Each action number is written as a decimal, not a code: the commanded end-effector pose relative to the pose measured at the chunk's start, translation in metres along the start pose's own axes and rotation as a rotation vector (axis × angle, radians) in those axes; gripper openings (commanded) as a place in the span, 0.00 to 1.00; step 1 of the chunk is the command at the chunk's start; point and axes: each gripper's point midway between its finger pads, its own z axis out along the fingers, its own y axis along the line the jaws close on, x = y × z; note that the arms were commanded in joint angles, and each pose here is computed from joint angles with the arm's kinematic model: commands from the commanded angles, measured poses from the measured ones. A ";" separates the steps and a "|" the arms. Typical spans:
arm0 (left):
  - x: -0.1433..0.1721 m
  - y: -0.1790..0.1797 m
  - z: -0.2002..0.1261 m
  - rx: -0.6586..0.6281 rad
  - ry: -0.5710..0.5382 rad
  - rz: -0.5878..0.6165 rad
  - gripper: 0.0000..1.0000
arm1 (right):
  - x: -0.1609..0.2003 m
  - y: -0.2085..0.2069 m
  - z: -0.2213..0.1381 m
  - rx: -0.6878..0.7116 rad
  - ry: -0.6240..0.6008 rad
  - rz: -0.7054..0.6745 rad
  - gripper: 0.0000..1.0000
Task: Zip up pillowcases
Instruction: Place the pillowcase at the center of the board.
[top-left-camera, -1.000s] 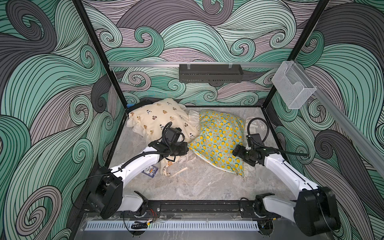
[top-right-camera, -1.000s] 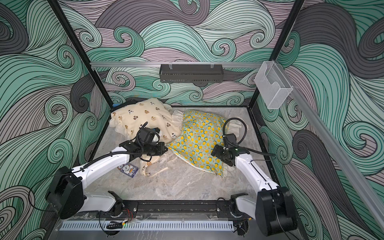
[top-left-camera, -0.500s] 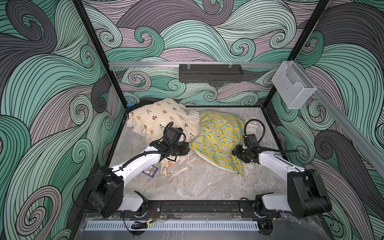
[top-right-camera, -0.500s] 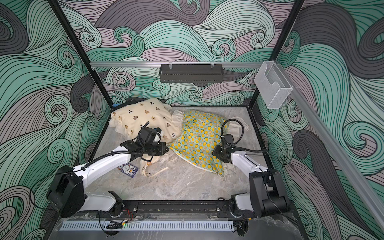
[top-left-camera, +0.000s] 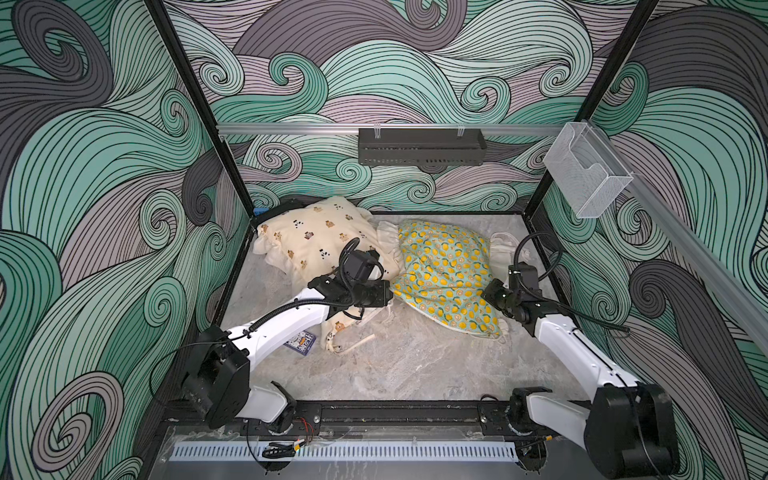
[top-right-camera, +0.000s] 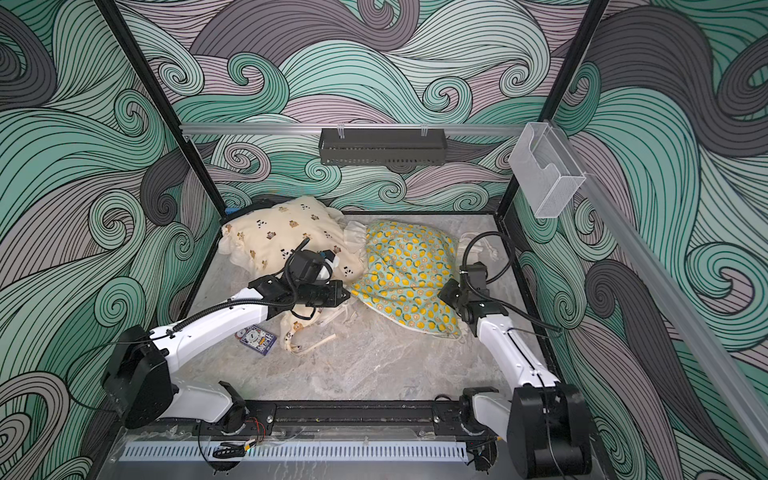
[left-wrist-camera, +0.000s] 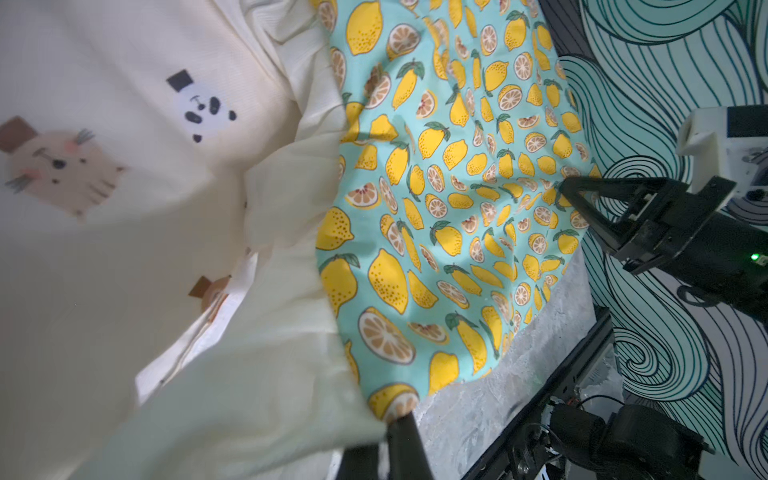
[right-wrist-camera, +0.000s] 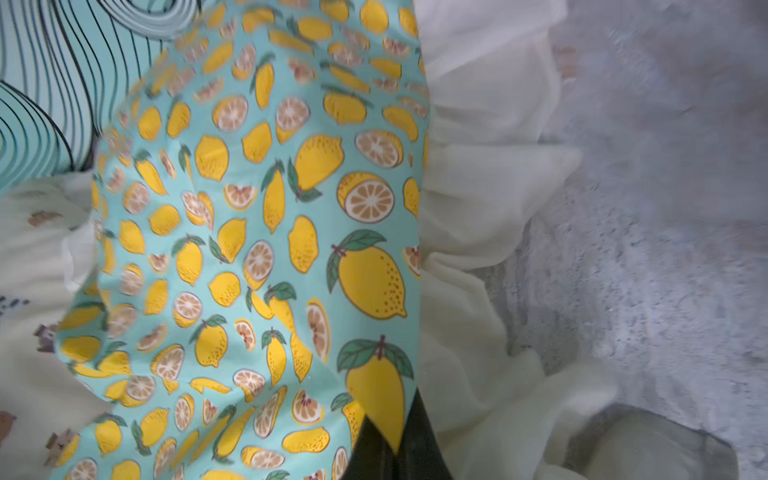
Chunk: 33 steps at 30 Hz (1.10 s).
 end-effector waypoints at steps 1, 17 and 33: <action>-0.006 -0.022 0.005 0.035 -0.003 0.010 0.00 | -0.034 -0.003 -0.020 0.012 -0.103 0.040 0.05; 0.041 -0.125 0.085 0.129 0.112 0.139 0.00 | -0.106 -0.058 -0.068 0.114 -0.269 0.236 0.00; 0.066 -0.125 0.112 0.027 0.146 0.220 0.17 | -0.113 -0.051 -0.058 0.107 -0.218 0.184 0.51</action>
